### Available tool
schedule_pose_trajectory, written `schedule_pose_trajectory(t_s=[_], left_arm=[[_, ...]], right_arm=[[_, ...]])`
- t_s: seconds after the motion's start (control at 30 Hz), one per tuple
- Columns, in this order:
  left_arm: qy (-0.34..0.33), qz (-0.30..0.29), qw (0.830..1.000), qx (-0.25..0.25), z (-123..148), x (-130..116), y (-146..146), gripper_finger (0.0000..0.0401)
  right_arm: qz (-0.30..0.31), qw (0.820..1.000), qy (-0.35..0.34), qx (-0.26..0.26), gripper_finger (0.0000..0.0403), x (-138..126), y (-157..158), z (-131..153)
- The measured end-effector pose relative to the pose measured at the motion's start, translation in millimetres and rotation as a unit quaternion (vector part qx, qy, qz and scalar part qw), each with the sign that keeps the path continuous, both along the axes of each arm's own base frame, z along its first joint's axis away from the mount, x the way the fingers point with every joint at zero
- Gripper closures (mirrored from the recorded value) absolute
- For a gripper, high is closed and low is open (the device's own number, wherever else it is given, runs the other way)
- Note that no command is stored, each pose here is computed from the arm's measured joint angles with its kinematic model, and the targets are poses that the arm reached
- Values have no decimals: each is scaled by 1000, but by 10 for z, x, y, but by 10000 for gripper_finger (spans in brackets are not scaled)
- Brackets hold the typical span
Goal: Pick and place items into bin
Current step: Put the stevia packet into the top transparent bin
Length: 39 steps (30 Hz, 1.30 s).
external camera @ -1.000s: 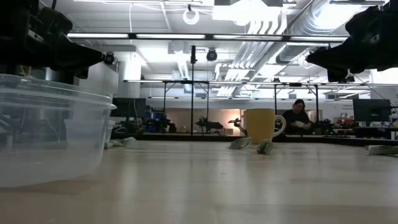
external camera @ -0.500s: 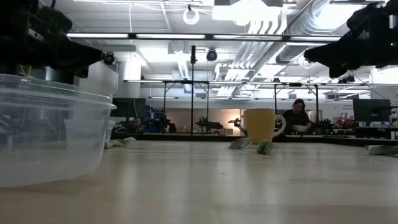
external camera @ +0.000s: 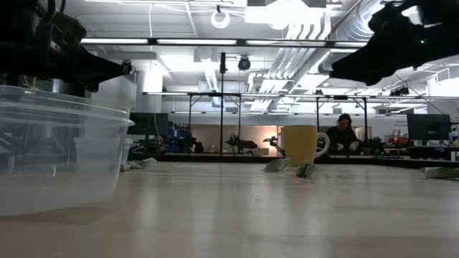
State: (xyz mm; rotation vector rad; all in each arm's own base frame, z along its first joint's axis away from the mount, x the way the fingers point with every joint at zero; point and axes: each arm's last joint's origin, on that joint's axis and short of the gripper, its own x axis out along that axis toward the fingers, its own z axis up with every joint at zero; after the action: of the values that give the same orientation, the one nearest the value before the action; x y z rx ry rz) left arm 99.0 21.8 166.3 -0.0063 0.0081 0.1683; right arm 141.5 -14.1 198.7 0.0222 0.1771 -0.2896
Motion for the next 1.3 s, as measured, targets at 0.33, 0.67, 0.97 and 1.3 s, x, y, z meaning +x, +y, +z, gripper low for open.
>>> schedule_pose_trajectory(t_s=[0.33,0.67,0.97,1.3], left_arm=[[0,0,1000,0,0,0,0,316],[0,0,1000,0,0,0,0,316],[-1,6,1000,0,2,-1,3,316],[0,17,1000,0,1,-2,10,316]], right_arm=[[38,968,225,106,179,383,121,46],[-13,863,433,258,217,360,380,-100],[-92,803,529,261,231,171,460,-227],[-71,825,533,172,224,165,482,-225]])
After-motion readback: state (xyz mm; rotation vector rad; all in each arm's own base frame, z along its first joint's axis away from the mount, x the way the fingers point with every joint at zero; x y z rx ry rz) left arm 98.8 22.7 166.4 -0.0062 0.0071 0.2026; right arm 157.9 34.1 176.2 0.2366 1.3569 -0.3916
